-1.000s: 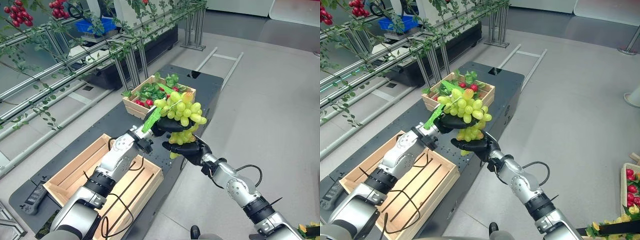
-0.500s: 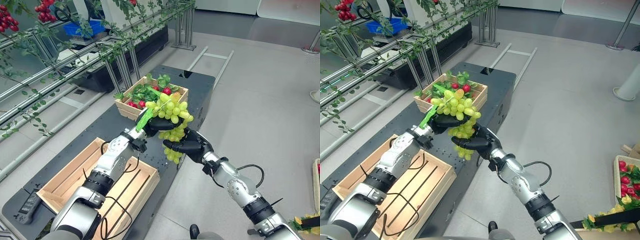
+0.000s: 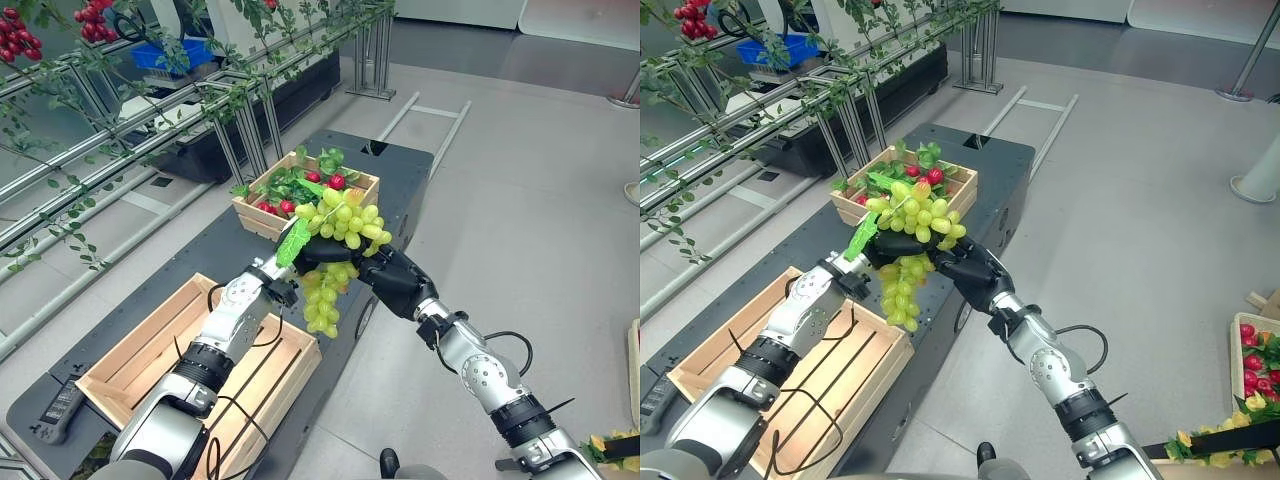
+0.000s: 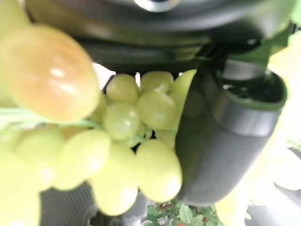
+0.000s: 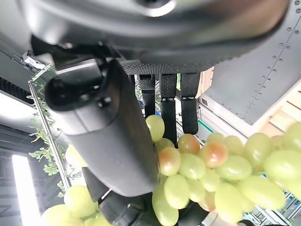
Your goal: Pick up the fruits from the basket on one side to the basket on the other side
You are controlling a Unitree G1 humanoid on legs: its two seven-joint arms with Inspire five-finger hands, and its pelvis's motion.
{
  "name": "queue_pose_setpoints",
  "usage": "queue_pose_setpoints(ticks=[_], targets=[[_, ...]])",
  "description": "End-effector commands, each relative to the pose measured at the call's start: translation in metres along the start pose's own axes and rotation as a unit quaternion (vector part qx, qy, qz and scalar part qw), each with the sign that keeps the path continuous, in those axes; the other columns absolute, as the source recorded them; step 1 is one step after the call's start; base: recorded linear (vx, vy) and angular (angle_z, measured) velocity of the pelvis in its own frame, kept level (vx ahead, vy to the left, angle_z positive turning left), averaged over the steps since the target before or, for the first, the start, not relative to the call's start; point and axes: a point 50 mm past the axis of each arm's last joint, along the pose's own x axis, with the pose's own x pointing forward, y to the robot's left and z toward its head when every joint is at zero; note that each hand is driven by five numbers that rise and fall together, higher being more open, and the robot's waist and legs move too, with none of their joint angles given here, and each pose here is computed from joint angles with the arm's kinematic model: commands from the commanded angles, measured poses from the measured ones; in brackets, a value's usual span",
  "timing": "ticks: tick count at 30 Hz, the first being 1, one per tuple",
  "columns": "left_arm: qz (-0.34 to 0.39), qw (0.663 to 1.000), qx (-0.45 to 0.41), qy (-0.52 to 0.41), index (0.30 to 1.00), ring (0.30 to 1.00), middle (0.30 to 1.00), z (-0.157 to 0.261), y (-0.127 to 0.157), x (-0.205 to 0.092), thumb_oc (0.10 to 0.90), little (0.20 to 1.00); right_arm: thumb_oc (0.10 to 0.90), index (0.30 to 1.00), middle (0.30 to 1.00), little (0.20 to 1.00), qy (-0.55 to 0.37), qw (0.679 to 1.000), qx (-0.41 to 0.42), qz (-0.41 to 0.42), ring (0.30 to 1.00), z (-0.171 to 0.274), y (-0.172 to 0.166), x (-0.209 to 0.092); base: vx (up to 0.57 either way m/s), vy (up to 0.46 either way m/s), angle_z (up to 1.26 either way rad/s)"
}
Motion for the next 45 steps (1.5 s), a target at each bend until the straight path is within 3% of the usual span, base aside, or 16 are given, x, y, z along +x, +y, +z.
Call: queue_pose_setpoints(ticks=[1,7,12,13,14,15,16,17,20,25,29,38,45], targets=[[0.039,0.996,0.022,-0.074,0.900,0.900,0.900,0.037,0.019,0.017,0.800,0.900,0.400,0.300,0.300,0.300,-0.164,0.973,0.050,0.152,0.300,0.045,0.056,0.017,0.00,0.000,0.00],[0.042,0.996,0.019,-0.083,0.900,0.900,0.900,0.038,0.018,0.017,0.800,0.900,0.400,0.300,0.300,0.300,-0.162,0.975,0.047,0.143,0.300,0.046,0.054,0.016,0.00,0.000,0.00],[0.042,0.995,0.021,-0.088,0.714,0.714,0.714,0.040,0.017,0.017,0.676,0.714,0.400,0.300,0.300,0.300,-0.155,0.978,0.040,0.136,0.300,0.043,0.050,0.016,0.00,0.000,0.00],[0.043,0.995,0.021,-0.089,0.578,0.578,0.578,0.041,0.017,0.018,0.585,0.578,0.562,0.542,0.542,0.542,-0.152,0.979,0.031,0.134,0.542,0.043,0.050,0.016,0.00,0.000,0.00],[0.043,0.995,0.021,-0.090,0.561,0.561,0.561,0.041,0.017,0.019,0.574,0.561,0.734,0.801,0.801,0.801,-0.150,0.980,0.024,0.132,0.801,0.043,0.050,0.017,0.00,0.000,0.00],[0.043,0.995,0.022,-0.090,0.540,0.540,0.540,0.042,0.016,0.019,0.560,0.540,0.800,0.900,0.900,0.900,-0.149,0.981,0.012,0.128,0.900,0.043,0.050,0.017,0.00,0.000,0.00],[0.043,0.995,0.022,-0.090,0.500,0.500,0.500,0.042,0.016,0.019,0.533,0.500,0.800,0.900,0.900,0.900,-0.148,0.981,0.002,0.125,0.900,0.044,0.050,0.017,0.00,0.000,0.00],[0.043,0.995,0.024,-0.091,0.411,0.411,0.411,0.043,0.017,0.019,0.474,0.411,0.800,0.900,0.900,0.900,-0.143,0.982,-0.026,0.124,0.900,0.045,0.049,0.017,0.00,0.000,0.00],[0.045,0.994,0.026,-0.093,0.300,0.300,0.300,0.043,0.017,0.018,0.400,0.300,0.800,0.900,0.900,0.900,-0.136,0.979,-0.079,0.126,0.900,0.047,0.049,0.017,0.00,0.000,0.00],[0.045,0.994,0.029,-0.096,0.300,0.300,0.300,0.045,0.018,0.016,0.400,0.300,0.800,0.900,0.900,0.900,-0.092,0.968,-0.168,0.161,0.900,0.045,0.050,0.016,0.00,0.000,0.00],[0.045,0.994,0.032,-0.096,0.300,0.300,0.300,0.047,0.020,0.013,0.400,0.300,0.800,0.900,0.900,0.900,-0.034,0.963,-0.183,0.195,0.900,0.041,0.046,0.014,0.00,0.000,0.00],[0.045,0.994,0.033,-0.095,0.300,0.300,0.300,0.047,0.021,0.010,0.400,0.300,0.800,0.900,0.900,0.900,0.019,0.959,-0.127,0.253,0.900,0.034,0.044,0.011,0.00,0.000,0.00],[0.037,0.994,0.027,-0.097,0.300,0.300,0.300,0.045,0.017,0.012,0.400,0.300,0.800,0.900,0.900,0.900,0.022,0.966,-0.110,0.232,0.900,0.024,0.043,0.015,0.00,0.000,0.00]])
